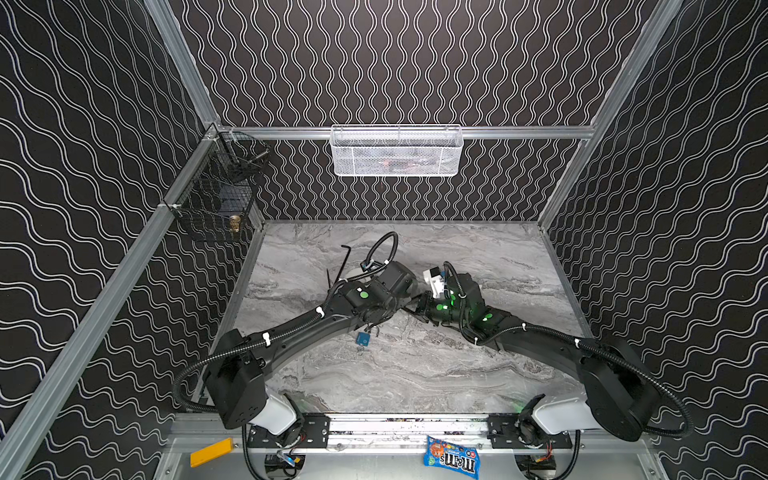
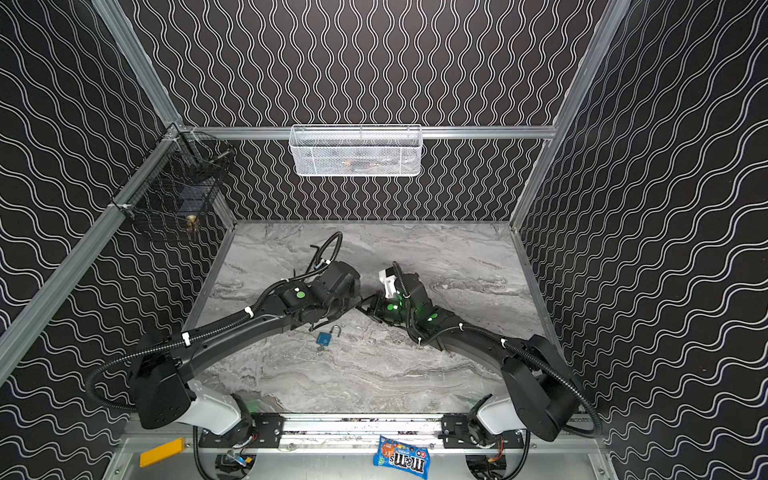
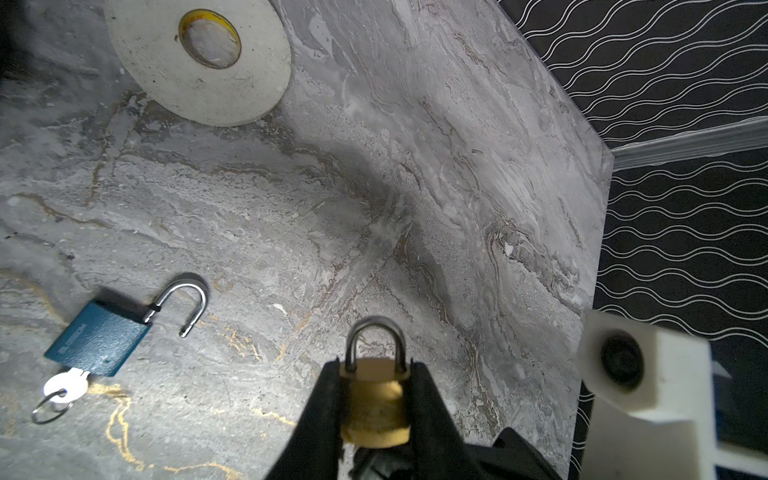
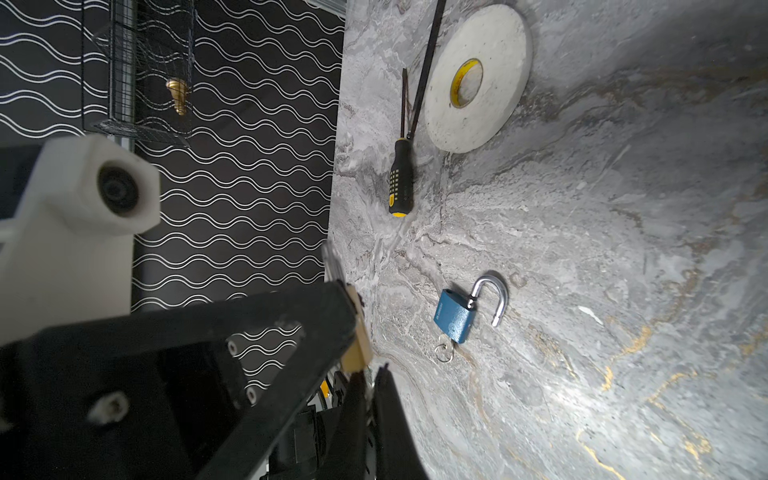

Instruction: Unlock with the key

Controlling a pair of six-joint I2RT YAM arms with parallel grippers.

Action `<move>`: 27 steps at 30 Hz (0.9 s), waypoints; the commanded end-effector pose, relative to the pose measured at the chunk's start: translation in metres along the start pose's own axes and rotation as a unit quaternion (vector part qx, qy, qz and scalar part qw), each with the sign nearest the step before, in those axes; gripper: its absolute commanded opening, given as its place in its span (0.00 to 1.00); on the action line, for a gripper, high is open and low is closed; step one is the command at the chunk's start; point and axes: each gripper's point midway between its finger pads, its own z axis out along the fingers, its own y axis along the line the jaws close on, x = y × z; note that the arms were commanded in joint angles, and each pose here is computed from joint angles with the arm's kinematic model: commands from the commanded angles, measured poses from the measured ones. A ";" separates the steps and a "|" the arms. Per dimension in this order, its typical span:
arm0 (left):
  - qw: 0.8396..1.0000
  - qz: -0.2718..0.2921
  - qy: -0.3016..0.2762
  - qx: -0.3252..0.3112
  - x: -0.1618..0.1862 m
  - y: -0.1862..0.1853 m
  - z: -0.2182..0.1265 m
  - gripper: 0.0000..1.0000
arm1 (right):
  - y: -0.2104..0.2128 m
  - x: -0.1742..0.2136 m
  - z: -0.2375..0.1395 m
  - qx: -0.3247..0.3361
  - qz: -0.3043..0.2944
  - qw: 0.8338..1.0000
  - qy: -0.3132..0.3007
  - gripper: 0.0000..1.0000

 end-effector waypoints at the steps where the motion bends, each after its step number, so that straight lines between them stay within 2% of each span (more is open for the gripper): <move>1: 0.998 -0.035 0.012 0.060 0.000 -0.024 -0.010 0.00 | 0.023 -0.007 -0.004 -0.044 -0.013 0.999 -0.013 0.00; 4: 0.996 -0.045 0.013 0.081 -0.002 -0.031 -0.018 0.00 | 0.046 -0.010 -0.013 -0.100 -0.018 0.995 -0.022 0.00; 11: 0.989 -0.072 0.014 0.128 -0.005 -0.041 -0.031 0.00 | 0.076 -0.019 -0.025 -0.153 -0.024 0.987 -0.031 0.00; 27: 0.976 -0.087 0.022 0.197 0.000 -0.067 -0.052 0.00 | 0.104 -0.025 -0.038 -0.212 -0.002 0.976 -0.041 0.00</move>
